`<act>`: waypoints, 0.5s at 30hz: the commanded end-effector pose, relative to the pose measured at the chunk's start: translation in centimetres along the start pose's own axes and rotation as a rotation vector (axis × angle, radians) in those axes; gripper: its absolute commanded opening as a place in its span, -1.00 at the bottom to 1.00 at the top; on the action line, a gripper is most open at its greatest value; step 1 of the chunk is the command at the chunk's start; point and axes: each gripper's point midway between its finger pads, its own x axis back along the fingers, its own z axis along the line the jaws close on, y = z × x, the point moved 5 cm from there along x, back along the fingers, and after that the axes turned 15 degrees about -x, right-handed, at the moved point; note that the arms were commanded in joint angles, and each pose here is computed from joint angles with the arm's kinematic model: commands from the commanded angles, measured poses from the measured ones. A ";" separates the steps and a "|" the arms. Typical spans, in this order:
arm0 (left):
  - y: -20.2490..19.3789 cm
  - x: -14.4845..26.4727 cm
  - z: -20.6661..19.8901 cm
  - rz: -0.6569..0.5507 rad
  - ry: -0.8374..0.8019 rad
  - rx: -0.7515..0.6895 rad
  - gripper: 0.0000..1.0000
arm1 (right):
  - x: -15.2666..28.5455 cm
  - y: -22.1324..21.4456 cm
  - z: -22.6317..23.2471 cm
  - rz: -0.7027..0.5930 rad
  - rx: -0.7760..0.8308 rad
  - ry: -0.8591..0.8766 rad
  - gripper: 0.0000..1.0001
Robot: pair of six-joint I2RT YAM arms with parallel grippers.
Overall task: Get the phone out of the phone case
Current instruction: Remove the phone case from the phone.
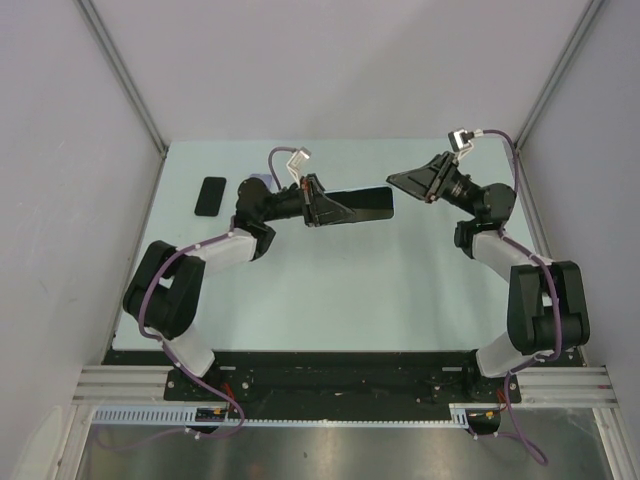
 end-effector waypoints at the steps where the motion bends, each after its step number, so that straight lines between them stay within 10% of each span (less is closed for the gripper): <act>1: 2.5 0.0 -1.1 -0.084 -0.009 -0.109 -1.00 | 0.3 -0.2 1.1 -0.005 0.090 0.024 -0.02; 15: 2.6 0.2 -1.3 -0.087 -0.008 -0.101 -0.99 | -0.2 -1.5 0.6 0.038 0.231 0.034 0.07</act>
